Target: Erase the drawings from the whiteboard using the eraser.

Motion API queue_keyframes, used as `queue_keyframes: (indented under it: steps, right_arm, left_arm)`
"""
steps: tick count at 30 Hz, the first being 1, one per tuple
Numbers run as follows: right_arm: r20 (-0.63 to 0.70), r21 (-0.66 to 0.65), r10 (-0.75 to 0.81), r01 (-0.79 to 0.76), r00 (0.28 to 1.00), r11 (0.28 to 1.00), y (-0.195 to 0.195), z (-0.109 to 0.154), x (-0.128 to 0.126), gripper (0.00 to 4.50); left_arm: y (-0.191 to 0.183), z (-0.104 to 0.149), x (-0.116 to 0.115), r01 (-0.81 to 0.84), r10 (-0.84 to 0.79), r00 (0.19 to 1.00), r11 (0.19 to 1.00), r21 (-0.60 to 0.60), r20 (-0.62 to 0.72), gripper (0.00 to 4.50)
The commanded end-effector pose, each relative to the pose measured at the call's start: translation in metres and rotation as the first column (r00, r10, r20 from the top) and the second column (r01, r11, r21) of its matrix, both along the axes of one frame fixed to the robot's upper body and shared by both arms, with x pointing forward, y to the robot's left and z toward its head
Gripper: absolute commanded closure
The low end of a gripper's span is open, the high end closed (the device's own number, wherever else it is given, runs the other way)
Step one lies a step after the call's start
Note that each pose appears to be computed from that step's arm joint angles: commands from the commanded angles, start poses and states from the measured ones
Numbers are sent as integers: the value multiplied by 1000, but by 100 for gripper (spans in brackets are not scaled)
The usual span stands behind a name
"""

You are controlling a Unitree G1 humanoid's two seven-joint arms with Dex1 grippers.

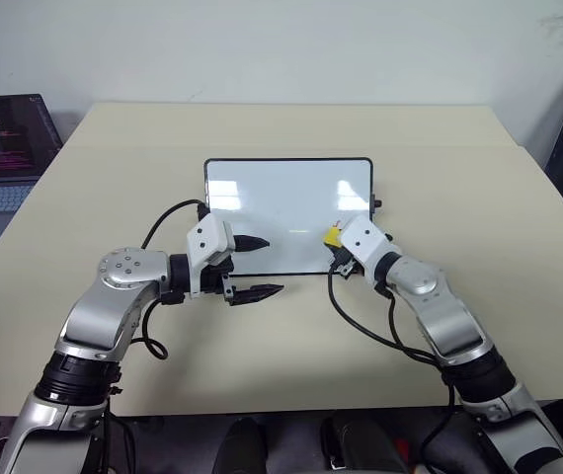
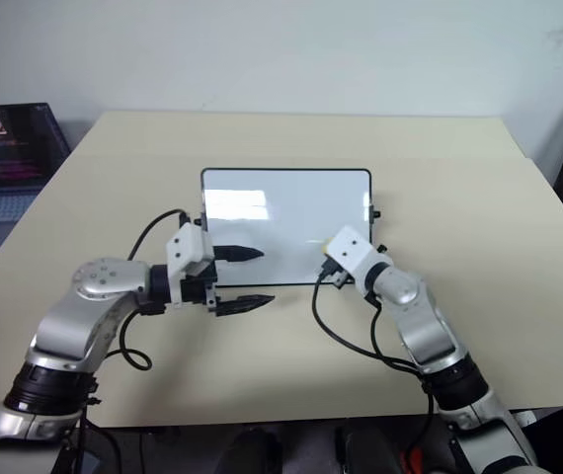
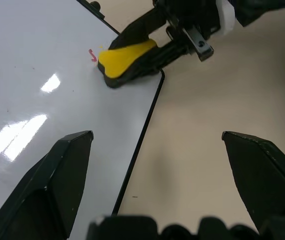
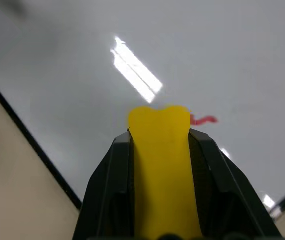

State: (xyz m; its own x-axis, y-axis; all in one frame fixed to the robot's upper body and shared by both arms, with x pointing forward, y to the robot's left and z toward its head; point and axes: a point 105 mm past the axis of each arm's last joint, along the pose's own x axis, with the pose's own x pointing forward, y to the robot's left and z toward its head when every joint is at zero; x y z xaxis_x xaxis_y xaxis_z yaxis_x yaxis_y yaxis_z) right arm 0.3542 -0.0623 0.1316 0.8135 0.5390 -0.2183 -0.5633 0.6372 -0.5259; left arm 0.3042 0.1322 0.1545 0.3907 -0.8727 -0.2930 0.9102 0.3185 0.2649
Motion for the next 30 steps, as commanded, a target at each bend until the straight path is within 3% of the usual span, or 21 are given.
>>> queue_keyframes:
  steps: [1,5,11,15,25,30]
  right_arm:
    - [140,21,-112,110,984,994,-12,22,11,339]
    - [189,30,-163,160,968,987,-20,29,17,339]
    - [114,-20,-138,141,984,990,-24,12,12,339]
    - [-6,-20,5,-5,1000,1000,-4,-5,-8,339]
    - [192,17,-128,127,973,992,-14,31,14,339]
    - [107,-39,-107,112,988,993,-19,13,10,339]
  left_arm:
    - [4,10,0,-2,3,999,1000,-4,37,0]
    - [3,10,-1,0,0,999,1000,-5,33,0]
    - [2,10,-1,2,-2,999,1000,-6,32,0]
    - [2,8,-1,3,-3,1000,1000,-8,26,0]
    - [1,8,-2,3,-2,1000,1000,-12,23,0]
    - [1,8,-3,2,-1,1000,1000,-13,21,0]
